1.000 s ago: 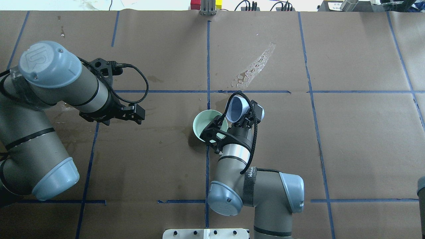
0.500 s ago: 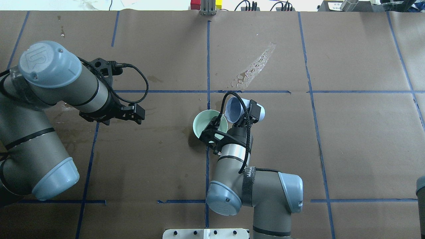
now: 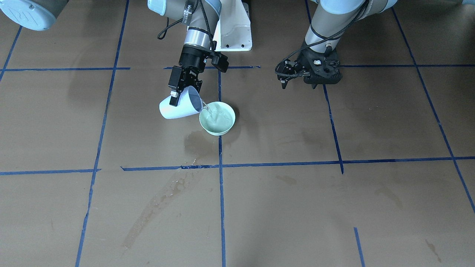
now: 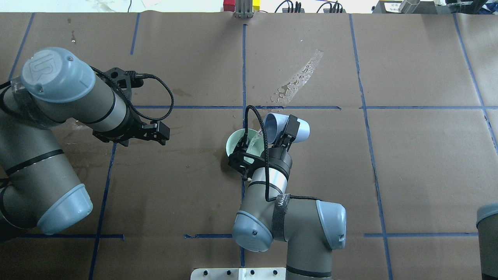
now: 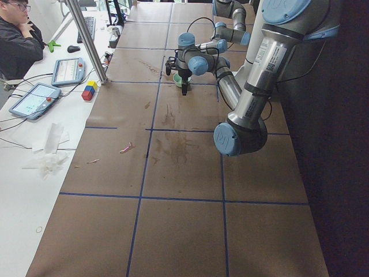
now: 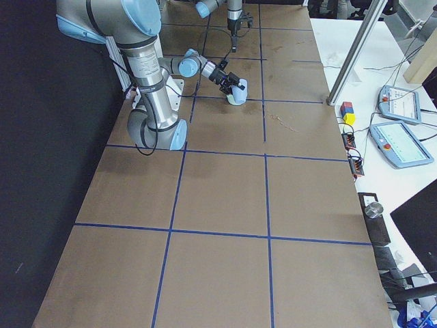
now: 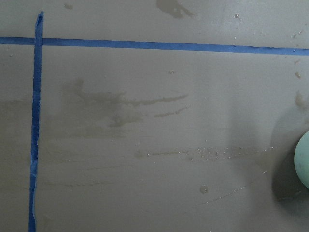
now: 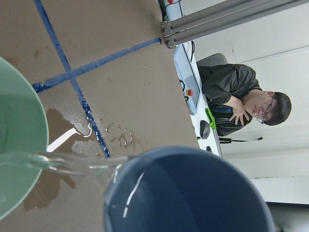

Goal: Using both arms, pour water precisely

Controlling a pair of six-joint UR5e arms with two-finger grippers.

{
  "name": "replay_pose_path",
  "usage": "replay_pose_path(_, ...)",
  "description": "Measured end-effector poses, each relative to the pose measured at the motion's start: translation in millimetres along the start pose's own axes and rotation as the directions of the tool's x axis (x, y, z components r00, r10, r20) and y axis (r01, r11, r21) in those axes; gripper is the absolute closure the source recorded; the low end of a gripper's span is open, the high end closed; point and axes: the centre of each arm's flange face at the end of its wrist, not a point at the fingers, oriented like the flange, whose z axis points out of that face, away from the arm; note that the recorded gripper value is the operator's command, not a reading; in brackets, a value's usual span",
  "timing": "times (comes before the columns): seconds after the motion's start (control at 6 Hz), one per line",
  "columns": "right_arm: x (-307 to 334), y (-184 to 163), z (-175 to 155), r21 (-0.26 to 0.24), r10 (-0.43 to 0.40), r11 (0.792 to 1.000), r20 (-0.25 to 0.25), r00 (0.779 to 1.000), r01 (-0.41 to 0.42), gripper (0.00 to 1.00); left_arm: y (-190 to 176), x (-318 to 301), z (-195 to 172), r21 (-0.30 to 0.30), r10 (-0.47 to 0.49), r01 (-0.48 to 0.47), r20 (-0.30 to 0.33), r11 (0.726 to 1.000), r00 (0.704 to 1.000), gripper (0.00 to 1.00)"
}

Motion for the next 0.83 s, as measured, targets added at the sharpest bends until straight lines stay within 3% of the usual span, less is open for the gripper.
replay_pose_path(0.83,1.3,-3.7,-2.1,0.003,0.021,1.000,0.002,1.000,-0.021,0.94,0.1,0.1,-0.2,0.000,0.000,0.000,-0.001,1.000,1.000,0.00)
